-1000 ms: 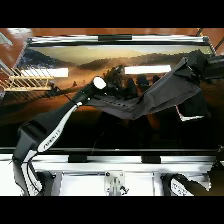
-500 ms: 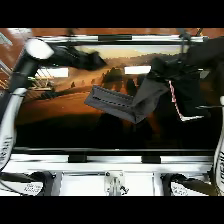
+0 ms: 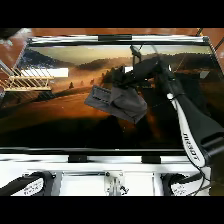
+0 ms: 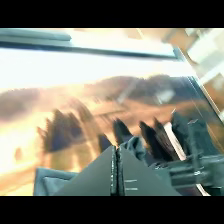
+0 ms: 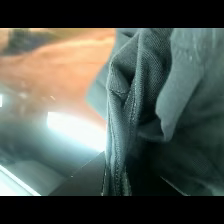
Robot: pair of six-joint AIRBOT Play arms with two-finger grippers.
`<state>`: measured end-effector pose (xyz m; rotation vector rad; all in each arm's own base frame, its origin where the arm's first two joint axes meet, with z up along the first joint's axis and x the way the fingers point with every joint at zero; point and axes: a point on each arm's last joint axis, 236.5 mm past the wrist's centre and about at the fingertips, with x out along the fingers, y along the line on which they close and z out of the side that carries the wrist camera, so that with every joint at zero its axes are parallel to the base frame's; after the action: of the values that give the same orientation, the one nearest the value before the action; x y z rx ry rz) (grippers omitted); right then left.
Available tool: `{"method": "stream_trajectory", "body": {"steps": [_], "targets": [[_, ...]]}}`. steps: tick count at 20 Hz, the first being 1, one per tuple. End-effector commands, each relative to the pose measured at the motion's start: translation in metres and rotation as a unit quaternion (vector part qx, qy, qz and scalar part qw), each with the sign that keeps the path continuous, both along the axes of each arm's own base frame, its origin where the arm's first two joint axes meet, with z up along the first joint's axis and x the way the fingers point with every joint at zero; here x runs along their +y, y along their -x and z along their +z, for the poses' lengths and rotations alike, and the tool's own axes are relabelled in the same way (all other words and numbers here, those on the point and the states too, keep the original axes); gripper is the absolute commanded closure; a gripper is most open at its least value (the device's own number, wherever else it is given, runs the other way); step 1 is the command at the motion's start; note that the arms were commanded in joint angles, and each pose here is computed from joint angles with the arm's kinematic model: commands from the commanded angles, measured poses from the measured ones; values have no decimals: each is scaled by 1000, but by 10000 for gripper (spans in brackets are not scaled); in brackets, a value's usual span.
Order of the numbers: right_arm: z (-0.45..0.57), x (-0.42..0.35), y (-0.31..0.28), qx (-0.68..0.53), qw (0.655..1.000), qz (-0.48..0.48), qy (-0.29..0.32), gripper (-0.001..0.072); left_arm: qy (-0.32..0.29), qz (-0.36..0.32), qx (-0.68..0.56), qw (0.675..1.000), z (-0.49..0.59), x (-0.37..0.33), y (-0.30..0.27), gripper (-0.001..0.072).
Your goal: Fold the shirts.
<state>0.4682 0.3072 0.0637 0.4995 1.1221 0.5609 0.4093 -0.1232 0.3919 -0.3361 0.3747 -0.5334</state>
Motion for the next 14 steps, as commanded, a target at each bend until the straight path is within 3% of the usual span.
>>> {"method": "stream_trajectory", "body": {"steps": [1,3,4,5,6,11,14], "targets": [[-27,38,-16,14,998,-28,-54,637,-13,10,-9,1000,14,14,28,672],[-42,51,-15,36,996,-35,-73,611,-18,4,-2,1000,11,12,31,672],[-49,55,-16,47,995,-41,-79,561,-18,4,-1,1000,10,12,31,672],[-54,59,-17,57,993,-52,-87,283,-18,4,-1,1000,10,12,31,672],[-56,61,-19,59,992,-56,-92,161,-18,4,-1,1000,10,12,31,672],[-47,19,-14,65,996,-26,-60,161,-18,4,0,1000,9,12,30,671],[-47,-70,-7,81,996,-18,39,161,-18,4,1,1000,8,12,29,671]]}}
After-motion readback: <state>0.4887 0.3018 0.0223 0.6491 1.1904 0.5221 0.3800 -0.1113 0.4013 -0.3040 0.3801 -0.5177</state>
